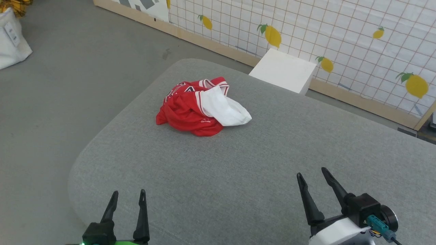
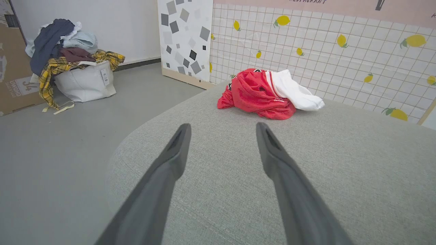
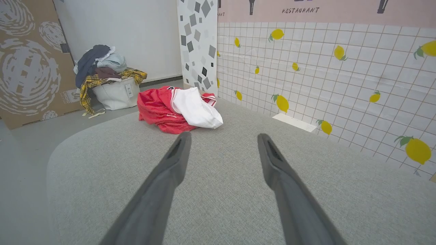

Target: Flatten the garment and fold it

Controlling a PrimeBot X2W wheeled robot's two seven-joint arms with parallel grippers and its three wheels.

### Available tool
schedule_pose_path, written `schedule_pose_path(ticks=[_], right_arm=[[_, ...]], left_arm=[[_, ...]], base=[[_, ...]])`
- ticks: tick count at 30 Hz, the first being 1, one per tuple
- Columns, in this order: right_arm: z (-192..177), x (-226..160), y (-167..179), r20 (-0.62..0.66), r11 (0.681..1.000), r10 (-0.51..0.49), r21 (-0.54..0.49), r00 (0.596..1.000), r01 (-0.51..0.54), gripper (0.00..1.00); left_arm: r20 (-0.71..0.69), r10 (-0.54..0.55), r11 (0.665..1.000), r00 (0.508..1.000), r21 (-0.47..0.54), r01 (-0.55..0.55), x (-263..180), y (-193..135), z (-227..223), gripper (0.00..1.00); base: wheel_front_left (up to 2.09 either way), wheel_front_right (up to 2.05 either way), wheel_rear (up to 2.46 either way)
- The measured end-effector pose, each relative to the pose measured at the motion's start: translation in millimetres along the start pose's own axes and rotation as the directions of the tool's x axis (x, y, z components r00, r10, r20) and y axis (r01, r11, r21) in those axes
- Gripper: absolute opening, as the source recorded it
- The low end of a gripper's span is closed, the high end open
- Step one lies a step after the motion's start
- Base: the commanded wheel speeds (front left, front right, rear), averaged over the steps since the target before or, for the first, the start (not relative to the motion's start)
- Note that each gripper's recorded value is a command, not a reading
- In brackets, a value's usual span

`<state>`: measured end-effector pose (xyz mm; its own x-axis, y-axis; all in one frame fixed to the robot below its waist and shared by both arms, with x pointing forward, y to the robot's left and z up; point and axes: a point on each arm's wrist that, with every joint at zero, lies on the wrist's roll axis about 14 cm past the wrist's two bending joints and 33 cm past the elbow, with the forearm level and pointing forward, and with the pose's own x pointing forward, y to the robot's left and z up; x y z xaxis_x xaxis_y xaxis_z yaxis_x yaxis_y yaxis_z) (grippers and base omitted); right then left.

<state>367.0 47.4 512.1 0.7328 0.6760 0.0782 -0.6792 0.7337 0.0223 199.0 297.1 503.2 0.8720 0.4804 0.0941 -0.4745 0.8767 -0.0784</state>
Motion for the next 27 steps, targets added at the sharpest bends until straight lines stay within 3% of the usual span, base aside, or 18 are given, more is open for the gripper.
schedule_pose_path(ticks=[16, 20, 27], right_arm=[[-4.4, 1.1, -7.5, -0.009, 1.000, -0.018, 0.004, 1.000, 0.018, 1.00], [-6.0, 5.6, -13.5, -0.005, 1.000, -0.025, -0.004, 1.000, 0.025, 1.00], [4.3, 29.9, -24.5, 0.021, 0.999, -0.019, -0.044, 1.000, 0.020, 1.00]], left_arm=[[0.013, -0.048, 0.999, 0.999, 0.013, 0.048, 10.4, -8.5, 5.5, 1.00], [0.063, -0.139, 0.989, 0.988, 0.066, 0.135, 47.7, -21.7, 35.8, 1.00], [0.158, -0.288, 0.937, 0.944, 0.251, 0.244, 125.4, -52.5, 116.4, 1.00]], base=[[0.00, 0.00, 0.00], [0.00, 0.00, 0.00], [0.00, 0.00, 0.00]])
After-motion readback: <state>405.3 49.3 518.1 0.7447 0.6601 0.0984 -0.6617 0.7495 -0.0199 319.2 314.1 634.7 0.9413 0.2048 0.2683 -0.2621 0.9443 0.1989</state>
